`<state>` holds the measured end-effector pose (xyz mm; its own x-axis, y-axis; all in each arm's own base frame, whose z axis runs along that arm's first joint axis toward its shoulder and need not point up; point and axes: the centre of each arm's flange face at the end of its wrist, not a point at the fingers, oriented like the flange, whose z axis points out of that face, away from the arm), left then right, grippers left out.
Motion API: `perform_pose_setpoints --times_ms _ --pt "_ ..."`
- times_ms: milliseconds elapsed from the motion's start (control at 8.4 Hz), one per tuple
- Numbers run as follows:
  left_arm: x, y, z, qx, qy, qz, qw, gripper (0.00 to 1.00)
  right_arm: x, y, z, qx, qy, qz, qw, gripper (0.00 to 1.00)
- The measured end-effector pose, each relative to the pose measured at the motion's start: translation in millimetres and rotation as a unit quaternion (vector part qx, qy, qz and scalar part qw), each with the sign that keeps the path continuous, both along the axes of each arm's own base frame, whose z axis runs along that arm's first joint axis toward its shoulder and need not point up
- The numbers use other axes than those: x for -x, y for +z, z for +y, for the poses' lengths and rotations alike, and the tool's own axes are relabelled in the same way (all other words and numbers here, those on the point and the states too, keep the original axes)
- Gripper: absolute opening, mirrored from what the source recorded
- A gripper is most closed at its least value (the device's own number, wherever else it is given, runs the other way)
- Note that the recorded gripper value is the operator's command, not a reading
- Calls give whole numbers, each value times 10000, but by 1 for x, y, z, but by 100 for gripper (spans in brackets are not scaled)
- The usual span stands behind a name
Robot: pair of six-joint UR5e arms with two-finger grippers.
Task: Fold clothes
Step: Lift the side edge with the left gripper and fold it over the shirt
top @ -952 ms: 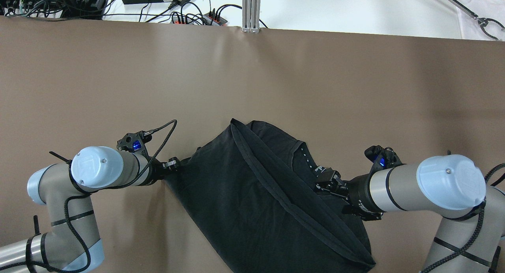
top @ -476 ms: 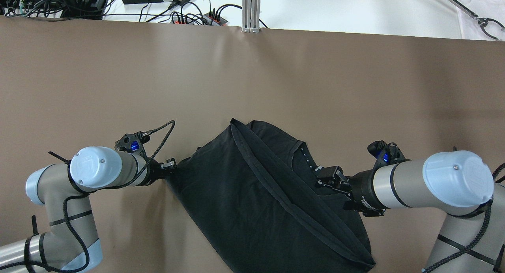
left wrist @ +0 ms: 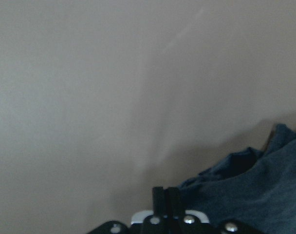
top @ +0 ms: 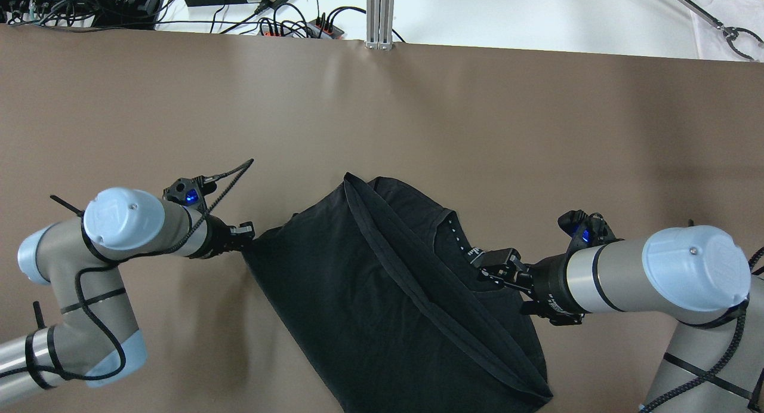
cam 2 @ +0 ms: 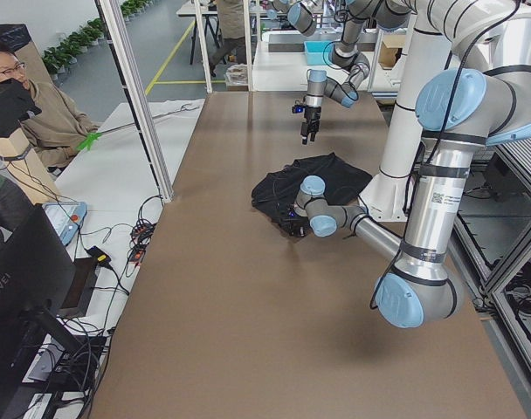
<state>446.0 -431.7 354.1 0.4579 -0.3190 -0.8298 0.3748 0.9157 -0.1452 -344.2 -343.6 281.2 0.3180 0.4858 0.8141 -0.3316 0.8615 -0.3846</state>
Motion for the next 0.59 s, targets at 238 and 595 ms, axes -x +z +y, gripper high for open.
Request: perform_pose_setpoints --times_ms 238,595 --pt "39 3 -50 -202 99 -72 9997 0 -1 0 -1 -1 18 1 10000 95" --pt "31 -38 -189 -246 -88 -163 9995 0 -3 -1 -7 -101 225 44 9997 95"
